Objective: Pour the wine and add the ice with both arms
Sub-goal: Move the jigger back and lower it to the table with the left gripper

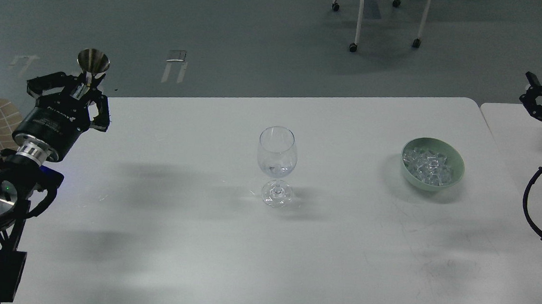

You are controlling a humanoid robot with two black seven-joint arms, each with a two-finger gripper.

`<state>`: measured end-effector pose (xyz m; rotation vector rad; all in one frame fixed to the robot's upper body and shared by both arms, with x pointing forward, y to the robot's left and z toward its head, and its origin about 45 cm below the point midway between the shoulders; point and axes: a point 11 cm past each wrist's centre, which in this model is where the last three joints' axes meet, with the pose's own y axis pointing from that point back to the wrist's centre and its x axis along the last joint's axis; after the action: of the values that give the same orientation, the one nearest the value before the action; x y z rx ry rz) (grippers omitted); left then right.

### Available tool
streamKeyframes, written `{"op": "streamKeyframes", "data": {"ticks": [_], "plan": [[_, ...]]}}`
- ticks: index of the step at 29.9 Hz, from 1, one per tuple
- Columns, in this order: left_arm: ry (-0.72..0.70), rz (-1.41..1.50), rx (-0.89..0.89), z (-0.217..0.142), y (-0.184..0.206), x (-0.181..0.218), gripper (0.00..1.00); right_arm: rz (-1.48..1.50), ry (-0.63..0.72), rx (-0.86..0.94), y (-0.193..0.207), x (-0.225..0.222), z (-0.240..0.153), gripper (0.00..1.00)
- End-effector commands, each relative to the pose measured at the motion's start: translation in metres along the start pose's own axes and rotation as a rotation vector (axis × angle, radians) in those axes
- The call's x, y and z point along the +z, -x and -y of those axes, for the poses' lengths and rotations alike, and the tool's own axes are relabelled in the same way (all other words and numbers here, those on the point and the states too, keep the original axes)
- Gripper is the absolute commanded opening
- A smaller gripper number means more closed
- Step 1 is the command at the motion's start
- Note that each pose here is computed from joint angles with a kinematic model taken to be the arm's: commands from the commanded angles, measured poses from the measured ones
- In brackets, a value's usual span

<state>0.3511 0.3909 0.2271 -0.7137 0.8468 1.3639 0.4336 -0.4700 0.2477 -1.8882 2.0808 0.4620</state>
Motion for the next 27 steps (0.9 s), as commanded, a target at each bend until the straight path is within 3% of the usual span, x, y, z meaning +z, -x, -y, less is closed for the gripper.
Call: {"op": "streamKeyframes", "data": {"ticks": [1, 13, 22, 27], "plan": [[0.051, -0.088, 0.056, -0.006, -0.024, -0.007, 0.00, 0.002, -0.002, -0.002, 0.001, 0.000, 0.000, 1.00], [0.272, -0.316, 0.152, -0.046, -0.077, -0.002, 0.00, -0.008, 0.000, -0.015, 0.006, -0.001, 0.003, 1.00], [0.254, -0.424, 0.198, -0.053, -0.090, -0.051, 0.00, -0.011, 0.003, -0.002, 0.006, -0.001, 0.003, 1.00], [0.247, -0.426, 0.206, -0.054, -0.091, -0.053, 0.00, -0.011, 0.005, -0.001, 0.006, 0.000, 0.004, 1.00]]}}
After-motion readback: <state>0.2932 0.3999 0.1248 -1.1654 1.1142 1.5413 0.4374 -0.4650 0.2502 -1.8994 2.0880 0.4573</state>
